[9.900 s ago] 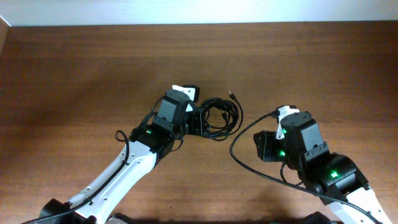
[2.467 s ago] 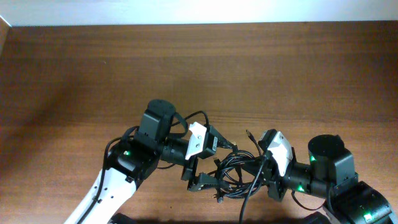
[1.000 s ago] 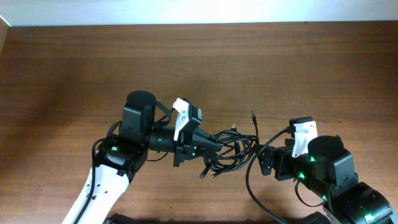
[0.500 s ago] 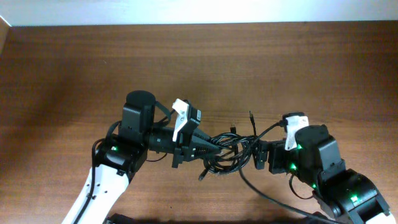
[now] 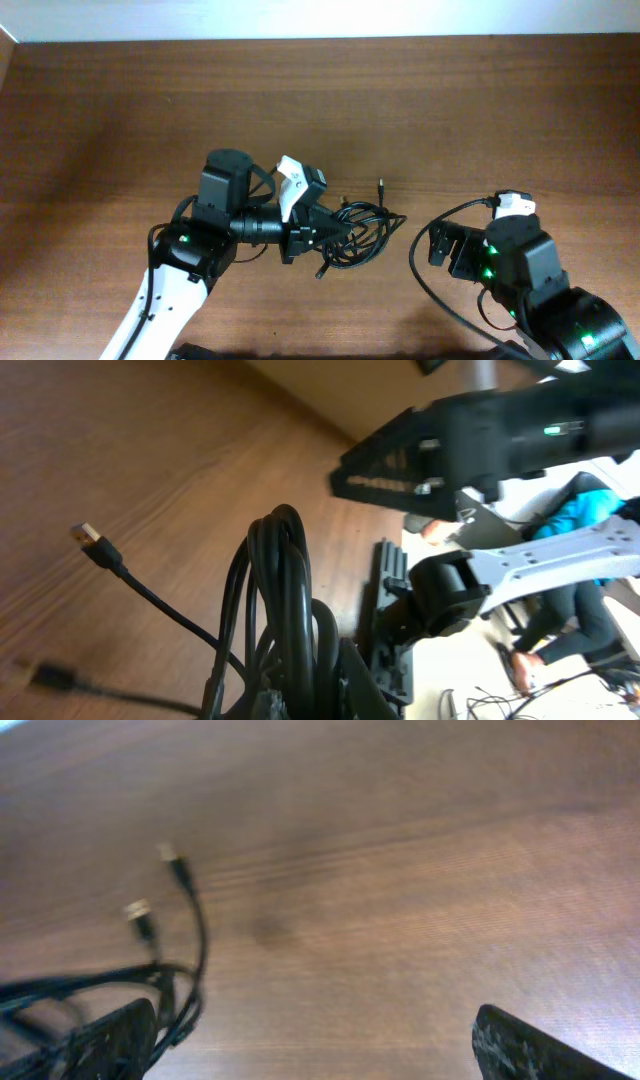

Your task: Untangle cables

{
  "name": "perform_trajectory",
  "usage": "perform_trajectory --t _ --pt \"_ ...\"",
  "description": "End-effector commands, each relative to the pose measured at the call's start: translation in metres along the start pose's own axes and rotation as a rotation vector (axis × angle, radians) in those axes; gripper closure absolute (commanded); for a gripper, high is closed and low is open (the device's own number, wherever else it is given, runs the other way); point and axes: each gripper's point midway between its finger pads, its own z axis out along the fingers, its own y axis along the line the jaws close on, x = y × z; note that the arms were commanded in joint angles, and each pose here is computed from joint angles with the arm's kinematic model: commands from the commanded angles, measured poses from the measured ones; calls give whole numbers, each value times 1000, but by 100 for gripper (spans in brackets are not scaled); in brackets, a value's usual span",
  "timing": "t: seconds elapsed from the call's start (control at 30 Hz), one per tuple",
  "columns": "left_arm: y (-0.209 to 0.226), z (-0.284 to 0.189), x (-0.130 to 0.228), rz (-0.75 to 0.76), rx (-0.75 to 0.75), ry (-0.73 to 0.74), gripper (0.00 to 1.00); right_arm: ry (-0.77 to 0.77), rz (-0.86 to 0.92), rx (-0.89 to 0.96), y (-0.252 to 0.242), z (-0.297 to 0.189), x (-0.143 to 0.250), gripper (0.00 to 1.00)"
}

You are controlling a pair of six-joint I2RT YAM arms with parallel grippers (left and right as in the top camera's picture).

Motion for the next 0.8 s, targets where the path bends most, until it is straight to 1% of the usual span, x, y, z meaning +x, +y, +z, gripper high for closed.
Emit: perform_trajectory --t 0.0,0.03,0.1,0.2,0.23,0.27,0.3,0.4,0.47,0.6,0.67,0.77 --pt "4 -1 -3 14 -38 -5 100 0 -172 -233 41 -17 -2 1" --pt "4 -1 -3 13 -38 -4 100 6 -217 -297 52 -20 0 1" --pt "4 -1 -3 14 -38 -5 100 10 -251 -350 61 -23 2 1" --pt "3 -1 -3 14 -32 -5 100 8 -263 -350 61 -23 2 1" --pt "2 -1 -3 29 -25 -5 100 13 -278 -364 63 -24 3 1" --pt "-7 -1 -3 104 30 -10 100 13 -281 -367 63 -24 4 1" --pt "-13 -2 -4 146 61 -15 100 22 -333 -405 69 -27 8 1" --pt "-14 -2 -10 191 64 -35 100 37 -458 -543 88 -38 18 0" --pt "-14 -2 -13 209 63 -44 100 35 -459 -544 88 -38 18 2" --pt "-21 2 -17 251 86 -53 100 36 -469 -543 88 -38 19 3" --pt "-46 11 -20 327 193 -65 100 36 -469 -543 88 -38 19 3" --pt "-66 21 -22 412 253 -73 100 37 -469 -543 88 -38 19 3"
